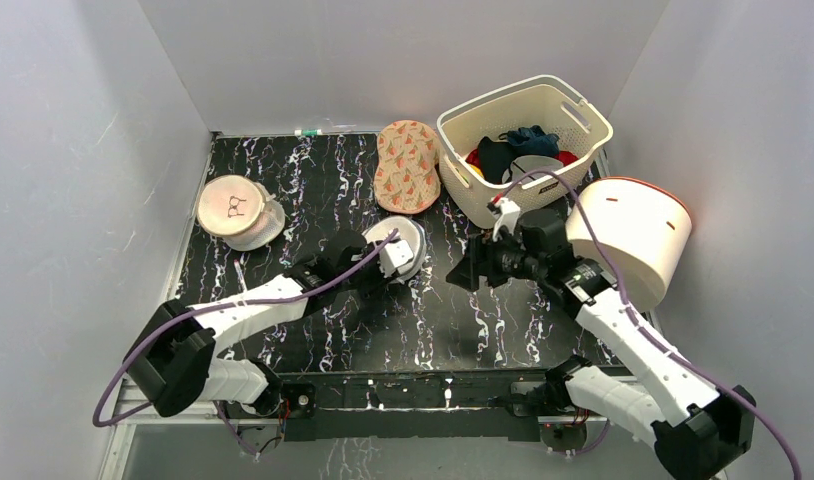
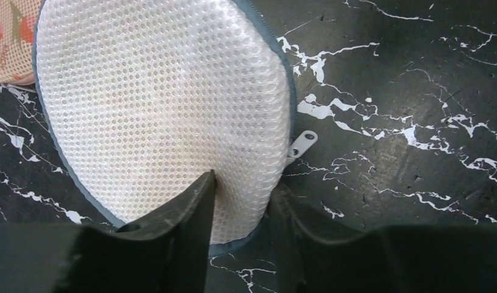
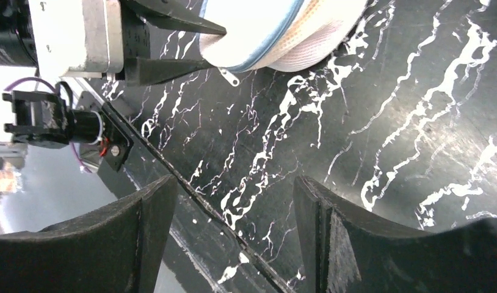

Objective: Unzip the laundry bag and remove the bra
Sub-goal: Unzip the laundry bag at the center of the board.

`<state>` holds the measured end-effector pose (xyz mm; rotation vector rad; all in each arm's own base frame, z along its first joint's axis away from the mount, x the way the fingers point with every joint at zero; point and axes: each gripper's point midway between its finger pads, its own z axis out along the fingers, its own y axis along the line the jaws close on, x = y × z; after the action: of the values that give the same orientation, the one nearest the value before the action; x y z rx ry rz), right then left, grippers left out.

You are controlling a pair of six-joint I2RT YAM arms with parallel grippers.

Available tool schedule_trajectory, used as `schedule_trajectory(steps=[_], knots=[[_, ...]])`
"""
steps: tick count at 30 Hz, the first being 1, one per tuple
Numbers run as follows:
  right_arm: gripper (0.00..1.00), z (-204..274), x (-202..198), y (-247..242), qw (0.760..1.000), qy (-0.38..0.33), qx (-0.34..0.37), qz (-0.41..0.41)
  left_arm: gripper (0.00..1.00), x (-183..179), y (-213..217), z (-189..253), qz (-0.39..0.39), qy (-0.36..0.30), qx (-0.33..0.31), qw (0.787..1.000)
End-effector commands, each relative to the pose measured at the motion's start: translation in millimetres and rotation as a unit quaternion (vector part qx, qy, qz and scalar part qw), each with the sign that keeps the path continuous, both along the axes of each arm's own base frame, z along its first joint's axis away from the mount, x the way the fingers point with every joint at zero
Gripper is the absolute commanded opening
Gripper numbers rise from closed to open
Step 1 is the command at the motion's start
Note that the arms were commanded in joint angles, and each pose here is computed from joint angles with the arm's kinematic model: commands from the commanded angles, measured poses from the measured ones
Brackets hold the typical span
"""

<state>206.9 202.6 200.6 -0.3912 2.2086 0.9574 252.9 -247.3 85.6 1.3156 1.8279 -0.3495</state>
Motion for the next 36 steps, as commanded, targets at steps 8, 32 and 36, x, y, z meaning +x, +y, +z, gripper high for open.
schedule_trajectory(steps=[8, 32, 36], knots=[[0.65, 39.4, 5.0, 89.7, 0.931, -0.360, 0.008, 0.052, 0.10, -0.5, -14.7, 59.4, 0.023, -0.004, -0.105, 0.994], [0.37, 8.6, 32.7, 107.4, 0.849, -0.519, -0.075, 0.062, 0.00, -8.1, -18.9, 78.9, 0.043, 0.032, -0.141, 0.989], [0.34, 7.1, 37.0, 108.1, 0.847, -0.522, -0.083, 0.057, 0.00, -9.0, -19.8, 79.9, 0.040, 0.033, -0.143, 0.988]])
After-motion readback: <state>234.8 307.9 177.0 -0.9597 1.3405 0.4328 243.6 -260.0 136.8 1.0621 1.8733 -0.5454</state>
